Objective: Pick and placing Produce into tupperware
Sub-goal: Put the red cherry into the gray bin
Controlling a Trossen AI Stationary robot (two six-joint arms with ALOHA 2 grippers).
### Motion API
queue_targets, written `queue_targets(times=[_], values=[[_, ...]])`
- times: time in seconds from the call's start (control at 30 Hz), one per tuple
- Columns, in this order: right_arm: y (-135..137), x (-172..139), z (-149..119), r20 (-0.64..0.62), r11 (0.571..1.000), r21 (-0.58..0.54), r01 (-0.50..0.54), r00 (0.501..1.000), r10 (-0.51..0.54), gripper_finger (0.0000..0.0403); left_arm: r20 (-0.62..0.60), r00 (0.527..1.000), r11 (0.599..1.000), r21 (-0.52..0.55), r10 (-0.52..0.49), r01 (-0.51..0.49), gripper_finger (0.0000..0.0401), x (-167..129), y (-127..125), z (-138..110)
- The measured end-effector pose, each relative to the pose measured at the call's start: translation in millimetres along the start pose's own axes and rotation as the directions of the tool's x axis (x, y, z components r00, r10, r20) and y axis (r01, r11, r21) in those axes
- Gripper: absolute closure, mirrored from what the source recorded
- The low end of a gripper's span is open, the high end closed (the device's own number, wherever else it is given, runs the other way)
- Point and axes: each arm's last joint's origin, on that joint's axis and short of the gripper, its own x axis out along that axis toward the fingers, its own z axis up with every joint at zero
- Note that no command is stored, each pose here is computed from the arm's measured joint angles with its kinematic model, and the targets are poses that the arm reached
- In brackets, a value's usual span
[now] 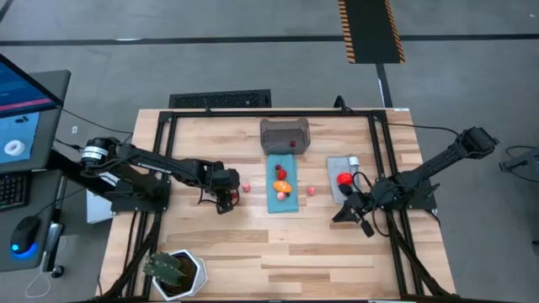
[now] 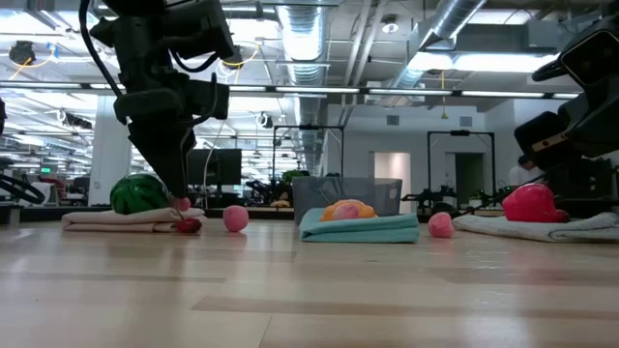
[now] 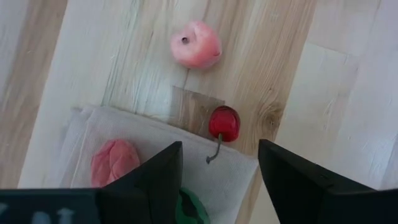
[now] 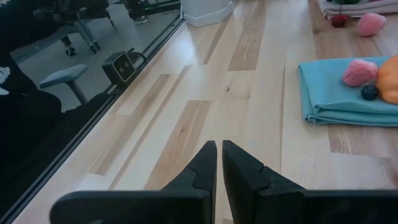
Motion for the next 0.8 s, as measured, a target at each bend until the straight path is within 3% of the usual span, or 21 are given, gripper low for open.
queue_targets(times=[0.4, 0.8], values=[[0.0, 0.0, 0.0, 0.000, 1.000, 0.000, 0.000, 1.000, 0.000, 0.0353, 0.002, 1.000, 0.999, 0.040, 0.004, -0.004, 0.0391, 0.0, 0.1, 0.1], [0.0, 0.0, 0.0, 0.000, 1.000, 0.000, 0.000, 1.000, 0.000, 0.0353, 0.094, 0.995, 0.996, 0.079, -0.041, 0.033, 0.0400, -9.4, -4.9, 17.8]])
